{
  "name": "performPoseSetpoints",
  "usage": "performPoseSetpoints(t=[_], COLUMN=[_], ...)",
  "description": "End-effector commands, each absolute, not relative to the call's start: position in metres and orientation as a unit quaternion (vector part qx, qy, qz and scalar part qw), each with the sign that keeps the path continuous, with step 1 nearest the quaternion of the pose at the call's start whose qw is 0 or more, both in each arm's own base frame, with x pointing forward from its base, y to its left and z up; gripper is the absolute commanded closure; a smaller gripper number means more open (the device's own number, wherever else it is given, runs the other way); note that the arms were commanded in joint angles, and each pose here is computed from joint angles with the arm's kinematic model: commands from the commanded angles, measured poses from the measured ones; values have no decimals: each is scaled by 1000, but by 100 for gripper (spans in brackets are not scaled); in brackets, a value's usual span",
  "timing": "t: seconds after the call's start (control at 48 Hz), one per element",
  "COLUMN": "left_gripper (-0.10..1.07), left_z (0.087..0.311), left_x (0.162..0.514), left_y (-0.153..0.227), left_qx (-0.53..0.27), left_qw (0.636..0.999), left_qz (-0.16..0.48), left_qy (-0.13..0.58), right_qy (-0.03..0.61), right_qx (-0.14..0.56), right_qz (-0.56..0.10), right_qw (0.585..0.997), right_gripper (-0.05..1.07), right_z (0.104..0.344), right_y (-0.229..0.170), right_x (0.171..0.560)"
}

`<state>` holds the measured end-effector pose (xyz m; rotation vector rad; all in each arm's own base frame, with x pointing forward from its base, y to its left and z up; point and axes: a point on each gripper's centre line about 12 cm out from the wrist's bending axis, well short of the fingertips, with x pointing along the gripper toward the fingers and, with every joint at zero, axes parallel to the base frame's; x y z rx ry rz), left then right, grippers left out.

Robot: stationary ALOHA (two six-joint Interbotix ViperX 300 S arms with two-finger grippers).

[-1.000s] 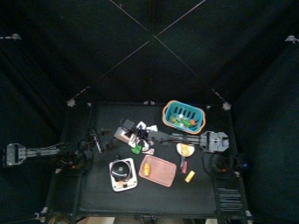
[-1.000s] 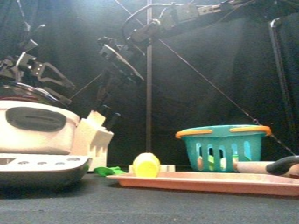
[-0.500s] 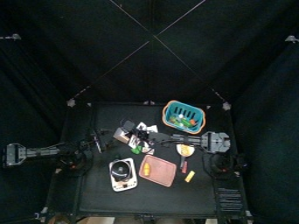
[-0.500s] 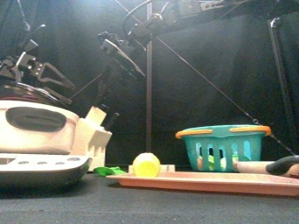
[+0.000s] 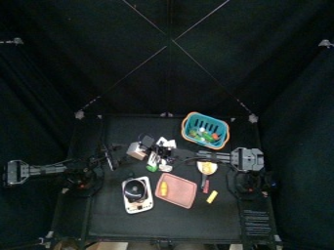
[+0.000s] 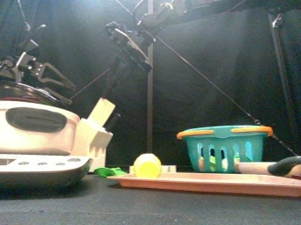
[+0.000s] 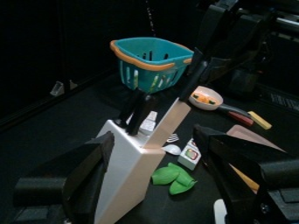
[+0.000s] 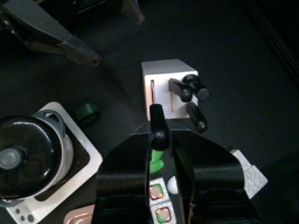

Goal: Grab cleave

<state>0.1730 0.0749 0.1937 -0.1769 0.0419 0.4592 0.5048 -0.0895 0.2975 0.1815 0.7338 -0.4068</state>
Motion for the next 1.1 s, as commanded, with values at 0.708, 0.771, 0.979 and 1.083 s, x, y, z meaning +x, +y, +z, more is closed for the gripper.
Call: performPoseSetpoints(t=[0.708,0.771,0.979,1.083], left_gripper=[-6,-6,-6,-6], left_z=[197,198,201,203], left_x=[176,176,179,183], left_y=[74,74,71,63], left_qx=[-81,-78,-59,-40], left_qw=[971,972,977,983], left_qz=[223,220,205,178], left_qy=[17,17,17,18], right_qy=[279,272,223,184], right_qx=[53,61,87,83], right_qz=[-174,-171,-161,-131], right_qw=[943,945,957,971], right_gripper=[61,61,61,61], right_z=[375,375,369,360], right_y=[-61,-59,-55,-48], right_x=[445,439,407,389])
